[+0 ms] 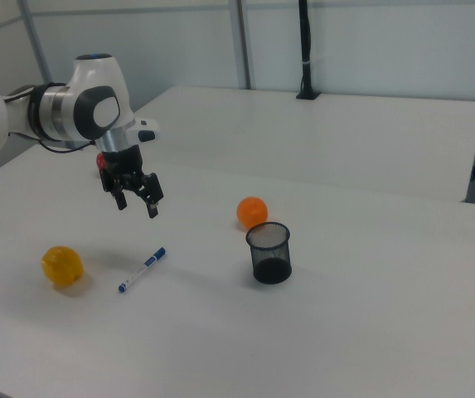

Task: Take marker pen
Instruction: 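Open the gripper, release the marker and raise the gripper away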

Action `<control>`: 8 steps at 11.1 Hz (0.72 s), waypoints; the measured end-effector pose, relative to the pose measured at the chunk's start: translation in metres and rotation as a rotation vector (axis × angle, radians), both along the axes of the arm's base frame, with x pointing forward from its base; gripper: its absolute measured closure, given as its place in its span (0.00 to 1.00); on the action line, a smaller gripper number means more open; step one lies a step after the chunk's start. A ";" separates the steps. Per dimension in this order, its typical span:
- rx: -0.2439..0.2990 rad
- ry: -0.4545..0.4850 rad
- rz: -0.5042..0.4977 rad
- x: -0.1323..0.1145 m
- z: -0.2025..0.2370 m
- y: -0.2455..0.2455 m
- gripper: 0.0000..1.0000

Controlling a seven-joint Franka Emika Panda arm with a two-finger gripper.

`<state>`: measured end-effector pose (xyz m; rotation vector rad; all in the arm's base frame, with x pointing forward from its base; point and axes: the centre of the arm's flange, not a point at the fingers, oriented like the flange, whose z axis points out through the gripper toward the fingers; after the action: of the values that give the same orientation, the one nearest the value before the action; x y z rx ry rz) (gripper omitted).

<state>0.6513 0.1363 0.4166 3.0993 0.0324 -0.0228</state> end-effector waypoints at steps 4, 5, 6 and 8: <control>-0.017 -0.016 0.010 -0.018 0.063 -0.014 0.00; -0.024 -0.009 0.021 -0.030 0.090 -0.026 0.00; -0.028 -0.010 0.031 -0.042 0.117 -0.042 0.00; -0.033 -0.002 0.064 -0.069 0.163 -0.080 0.00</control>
<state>0.5828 0.0559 0.5797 3.0630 0.1294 -0.0186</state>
